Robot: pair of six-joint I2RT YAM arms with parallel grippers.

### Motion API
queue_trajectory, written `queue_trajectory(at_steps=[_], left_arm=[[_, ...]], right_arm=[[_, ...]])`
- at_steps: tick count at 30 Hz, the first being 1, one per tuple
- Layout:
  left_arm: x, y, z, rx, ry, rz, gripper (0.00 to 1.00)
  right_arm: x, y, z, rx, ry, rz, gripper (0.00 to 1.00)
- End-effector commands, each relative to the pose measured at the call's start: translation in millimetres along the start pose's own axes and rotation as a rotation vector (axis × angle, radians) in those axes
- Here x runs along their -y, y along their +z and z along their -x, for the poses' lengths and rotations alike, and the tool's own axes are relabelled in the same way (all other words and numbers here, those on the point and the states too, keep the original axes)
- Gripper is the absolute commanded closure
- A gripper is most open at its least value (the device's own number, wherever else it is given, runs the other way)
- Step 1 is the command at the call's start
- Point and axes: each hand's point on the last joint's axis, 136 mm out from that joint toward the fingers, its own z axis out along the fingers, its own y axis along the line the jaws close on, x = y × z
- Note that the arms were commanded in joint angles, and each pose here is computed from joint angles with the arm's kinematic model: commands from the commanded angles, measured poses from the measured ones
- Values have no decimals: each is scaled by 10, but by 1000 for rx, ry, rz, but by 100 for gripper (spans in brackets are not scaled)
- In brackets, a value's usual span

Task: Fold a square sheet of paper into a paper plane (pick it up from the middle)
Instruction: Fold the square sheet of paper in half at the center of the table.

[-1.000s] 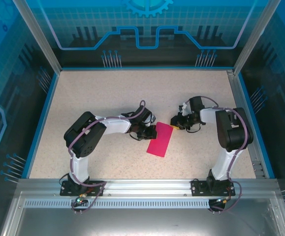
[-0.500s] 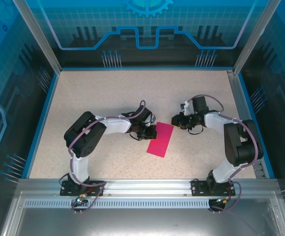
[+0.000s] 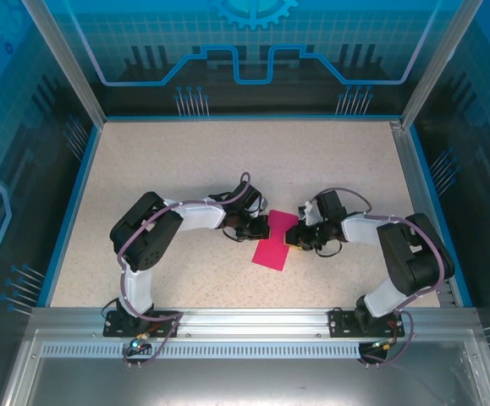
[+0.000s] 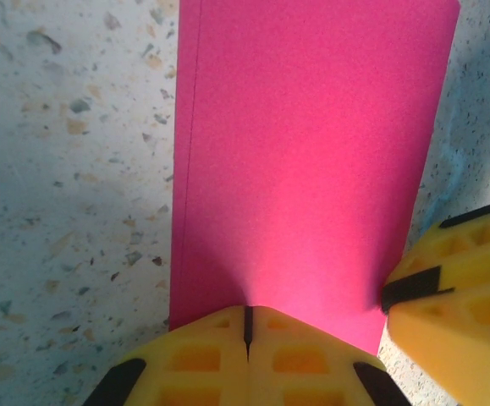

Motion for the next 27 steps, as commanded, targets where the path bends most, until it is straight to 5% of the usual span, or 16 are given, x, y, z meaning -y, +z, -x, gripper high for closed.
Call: queue_trajectory(at_steps=[1, 8, 27], left_arm=[[-306, 97, -275, -75, -39, 106, 100], [-327, 103, -303, -83, -36, 111, 100], [-334, 113, -310, -82, -36, 107, 100]], right_arm=[[-33, 99, -120, -32, -22, 15, 80], [117, 216, -241, -80, 5, -17, 81], [-261, 110, -495, -55, -101, -5, 79]])
